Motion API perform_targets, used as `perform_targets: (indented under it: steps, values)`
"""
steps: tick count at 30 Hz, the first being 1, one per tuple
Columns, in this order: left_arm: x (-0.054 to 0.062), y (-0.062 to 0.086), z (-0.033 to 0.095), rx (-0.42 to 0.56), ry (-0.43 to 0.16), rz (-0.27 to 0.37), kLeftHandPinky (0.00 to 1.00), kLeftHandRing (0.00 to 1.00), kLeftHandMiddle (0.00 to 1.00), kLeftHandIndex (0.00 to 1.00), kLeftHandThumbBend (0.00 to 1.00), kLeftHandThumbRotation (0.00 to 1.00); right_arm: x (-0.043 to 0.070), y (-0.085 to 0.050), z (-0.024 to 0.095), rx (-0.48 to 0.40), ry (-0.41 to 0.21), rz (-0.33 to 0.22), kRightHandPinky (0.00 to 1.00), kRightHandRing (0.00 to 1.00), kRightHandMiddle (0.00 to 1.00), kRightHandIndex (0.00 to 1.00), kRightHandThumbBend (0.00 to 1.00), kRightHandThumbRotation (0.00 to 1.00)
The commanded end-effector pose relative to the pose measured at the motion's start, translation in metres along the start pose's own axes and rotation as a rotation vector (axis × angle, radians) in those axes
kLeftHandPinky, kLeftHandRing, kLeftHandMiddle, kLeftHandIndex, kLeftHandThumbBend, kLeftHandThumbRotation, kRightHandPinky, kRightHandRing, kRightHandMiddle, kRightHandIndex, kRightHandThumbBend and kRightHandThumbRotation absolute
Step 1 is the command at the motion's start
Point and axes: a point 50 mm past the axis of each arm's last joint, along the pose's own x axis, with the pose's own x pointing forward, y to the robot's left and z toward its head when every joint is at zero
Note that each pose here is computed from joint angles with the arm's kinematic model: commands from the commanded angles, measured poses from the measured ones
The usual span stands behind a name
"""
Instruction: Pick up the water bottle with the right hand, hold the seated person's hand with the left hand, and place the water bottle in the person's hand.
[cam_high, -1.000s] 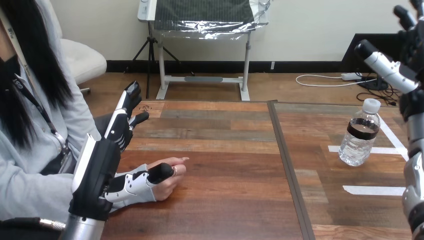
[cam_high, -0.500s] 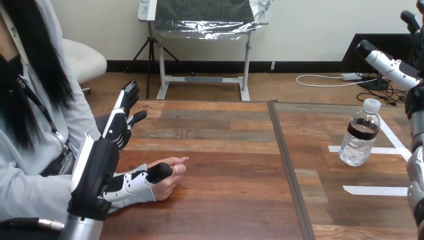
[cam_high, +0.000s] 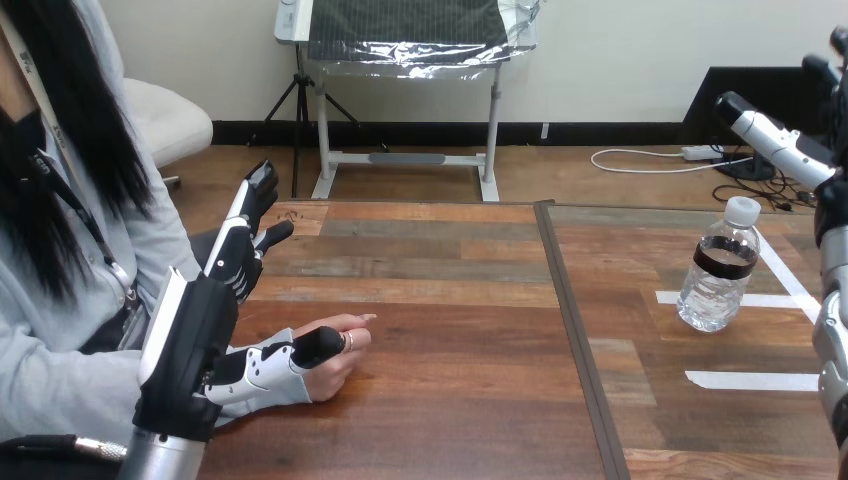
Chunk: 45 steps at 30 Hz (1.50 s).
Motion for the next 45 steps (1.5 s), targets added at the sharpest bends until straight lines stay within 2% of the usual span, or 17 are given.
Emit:
perform_targets:
  steps: [1,11,19,30,39,45]
  values:
    - [0.015,0.010,0.010,0.020,-0.083,0.014,0.89,0.99,1.00,0.99,1.00,0.58,0.023,0.000,0.032,-0.023,-0.062,-0.018,0.95,0.97,0.91,0.98,1.00,0.43]
    - [0.013,0.012,0.010,0.042,-0.086,0.014,0.89,0.98,1.00,0.99,1.00,0.60,0.023,0.002,0.025,-0.110,0.004,-0.015,0.93,0.95,0.91,0.98,1.00,0.49]
    - [0.012,0.014,0.010,0.049,-0.085,0.015,0.87,0.98,1.00,0.99,1.00,0.61,0.023,0.004,0.020,-0.152,0.054,-0.009,0.92,0.94,0.91,0.96,1.00,0.49]
    - [0.011,0.015,0.011,0.063,-0.086,0.027,0.85,0.97,1.00,0.98,1.00,0.62,0.021,0.007,0.011,-0.165,0.127,0.009,0.91,0.92,0.91,0.96,1.00,0.48]
    - [0.010,0.015,0.012,0.060,-0.092,0.026,0.84,0.98,1.00,0.98,1.00,0.62,0.019,0.009,0.005,-0.178,0.186,0.028,0.90,0.91,0.92,0.97,1.00,0.51]
    - [0.009,0.016,0.012,0.056,-0.091,0.020,0.85,0.99,1.00,0.99,1.00,0.61,0.018,0.010,0.002,-0.194,0.207,0.038,0.85,0.88,0.91,0.96,1.00,0.52]
